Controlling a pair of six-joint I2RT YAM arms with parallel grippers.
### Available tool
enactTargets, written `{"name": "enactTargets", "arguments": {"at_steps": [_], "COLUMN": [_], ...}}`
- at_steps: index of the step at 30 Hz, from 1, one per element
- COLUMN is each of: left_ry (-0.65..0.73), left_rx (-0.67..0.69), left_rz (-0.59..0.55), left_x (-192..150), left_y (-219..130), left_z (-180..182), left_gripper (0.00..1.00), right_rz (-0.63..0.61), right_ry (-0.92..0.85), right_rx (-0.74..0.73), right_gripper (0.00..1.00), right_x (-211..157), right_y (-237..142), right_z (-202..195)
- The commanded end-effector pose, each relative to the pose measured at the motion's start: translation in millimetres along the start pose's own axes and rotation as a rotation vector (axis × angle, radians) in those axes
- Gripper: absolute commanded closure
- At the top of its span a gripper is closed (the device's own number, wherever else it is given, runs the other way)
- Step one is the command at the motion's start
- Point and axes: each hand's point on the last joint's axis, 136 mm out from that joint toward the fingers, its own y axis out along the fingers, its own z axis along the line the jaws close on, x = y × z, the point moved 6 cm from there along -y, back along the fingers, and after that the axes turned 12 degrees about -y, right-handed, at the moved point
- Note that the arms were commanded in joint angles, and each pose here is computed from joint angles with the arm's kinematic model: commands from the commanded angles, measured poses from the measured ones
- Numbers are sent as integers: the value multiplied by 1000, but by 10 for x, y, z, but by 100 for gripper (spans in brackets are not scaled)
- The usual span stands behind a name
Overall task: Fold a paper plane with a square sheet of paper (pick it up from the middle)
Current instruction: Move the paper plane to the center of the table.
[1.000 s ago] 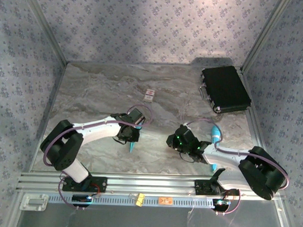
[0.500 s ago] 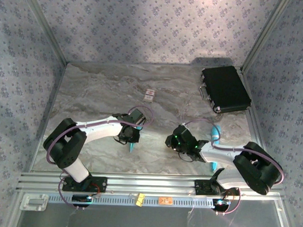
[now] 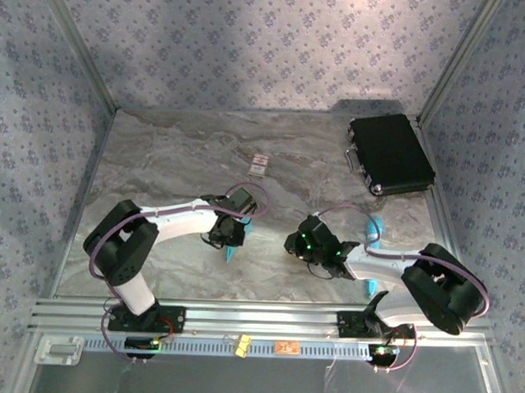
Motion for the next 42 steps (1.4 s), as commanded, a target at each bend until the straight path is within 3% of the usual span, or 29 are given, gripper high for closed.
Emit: {"name": "enactTargets", "arguments": {"at_steps": [1,13,42], "left_ry": [0,-53,-135], "left_rx": [67,124,93], "left_rz": [31,34,34], "left_x": [-71,-163,-159], "left_y": [100,164,145], "left_z": [14,-68,-175], "left_gripper": [81,70,69], "right_rz": [-22,-46,-59], "right_ry": [-7,-24,-42], "right_rx": [20,36,71], "right_gripper": [79,79,75], "right_x": [49,37,-18], "right_y": [-46,-193,-366], "right_z": [76,36,-51]}}
